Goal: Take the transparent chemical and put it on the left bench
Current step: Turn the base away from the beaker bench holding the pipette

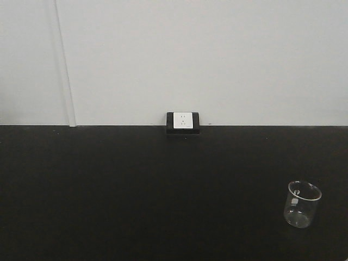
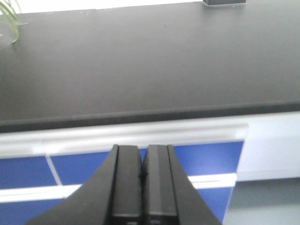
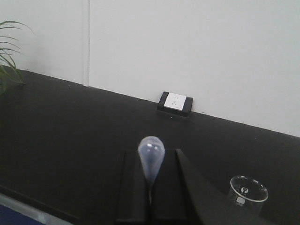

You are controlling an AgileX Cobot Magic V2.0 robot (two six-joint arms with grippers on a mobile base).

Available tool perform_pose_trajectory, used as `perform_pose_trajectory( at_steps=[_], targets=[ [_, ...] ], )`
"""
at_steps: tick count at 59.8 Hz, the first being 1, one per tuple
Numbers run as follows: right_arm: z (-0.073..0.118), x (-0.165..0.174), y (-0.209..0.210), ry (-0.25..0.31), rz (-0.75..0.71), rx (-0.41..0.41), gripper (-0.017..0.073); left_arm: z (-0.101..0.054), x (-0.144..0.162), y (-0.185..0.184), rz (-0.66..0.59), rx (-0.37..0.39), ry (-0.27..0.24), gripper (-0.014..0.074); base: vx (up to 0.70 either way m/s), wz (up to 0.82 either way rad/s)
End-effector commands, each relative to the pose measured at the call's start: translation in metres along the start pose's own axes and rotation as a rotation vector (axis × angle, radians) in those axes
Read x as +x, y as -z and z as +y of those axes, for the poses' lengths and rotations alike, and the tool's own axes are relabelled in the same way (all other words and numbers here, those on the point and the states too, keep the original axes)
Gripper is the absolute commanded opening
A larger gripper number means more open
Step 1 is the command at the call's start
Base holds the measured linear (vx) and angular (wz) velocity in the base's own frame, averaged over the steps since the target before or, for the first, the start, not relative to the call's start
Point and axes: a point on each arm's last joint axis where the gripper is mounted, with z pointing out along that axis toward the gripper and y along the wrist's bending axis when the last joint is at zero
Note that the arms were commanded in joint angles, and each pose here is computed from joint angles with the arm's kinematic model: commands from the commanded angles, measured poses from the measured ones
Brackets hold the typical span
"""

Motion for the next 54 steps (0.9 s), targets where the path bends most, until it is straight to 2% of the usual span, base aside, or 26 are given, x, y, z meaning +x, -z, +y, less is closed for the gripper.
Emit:
perform_pose_trajectory(
  at_steps=[1, 29, 54],
  targets=[
    [-0.0027, -0.011, 0.0015, -0.019, -0.058, 0.028, -0.0004, 0.0001, -0.0028, 0.0013, -0.081, -0.002, 0.009, -0.0003, -0.29, 0.05],
    [-0.0027, -0.011, 0.0015, -0.019, -0.058, 0.028, -0.0004, 0.0001, -0.0028, 0.0013, -0.081, -0.002, 0.009, -0.0003, -0.32, 0.14],
    [-0.0022, -0.0107, 0.0015, -0.019, -0.054, 0.022, -0.0004, 0.0001, -0.0028, 0.0013, -0.081, -0.002, 0.009, -0.0003, -0.34, 0.5]
  ],
)
